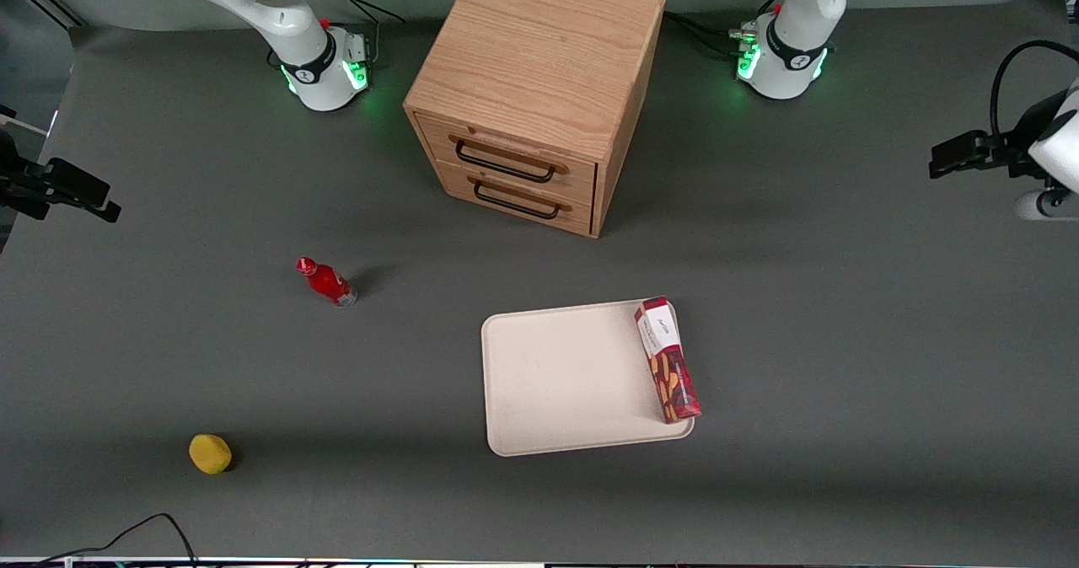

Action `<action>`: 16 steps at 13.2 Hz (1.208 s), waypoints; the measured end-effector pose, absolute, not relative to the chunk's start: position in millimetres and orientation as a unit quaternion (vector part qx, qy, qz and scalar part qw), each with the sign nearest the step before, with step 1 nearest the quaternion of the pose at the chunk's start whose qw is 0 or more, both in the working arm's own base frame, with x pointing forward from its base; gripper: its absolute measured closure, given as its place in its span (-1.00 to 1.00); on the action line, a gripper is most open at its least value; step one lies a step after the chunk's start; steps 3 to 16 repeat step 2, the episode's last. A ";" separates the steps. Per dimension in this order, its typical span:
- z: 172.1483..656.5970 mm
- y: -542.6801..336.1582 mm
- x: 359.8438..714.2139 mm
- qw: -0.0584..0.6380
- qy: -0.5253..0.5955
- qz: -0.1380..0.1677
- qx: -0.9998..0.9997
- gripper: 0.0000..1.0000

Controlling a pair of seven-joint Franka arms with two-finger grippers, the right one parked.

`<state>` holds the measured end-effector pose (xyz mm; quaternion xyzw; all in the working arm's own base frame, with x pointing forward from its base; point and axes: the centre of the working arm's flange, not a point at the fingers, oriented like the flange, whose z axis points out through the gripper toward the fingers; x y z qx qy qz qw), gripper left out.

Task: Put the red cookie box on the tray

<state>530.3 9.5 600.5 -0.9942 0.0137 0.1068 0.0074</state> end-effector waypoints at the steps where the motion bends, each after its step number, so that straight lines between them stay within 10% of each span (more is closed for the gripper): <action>1: 597.6 10.8 526.1 0.006 0.016 0.107 -0.994 -1.00; 16: 597.6 9.1 524.9 0.006 0.019 0.107 -0.994 -1.00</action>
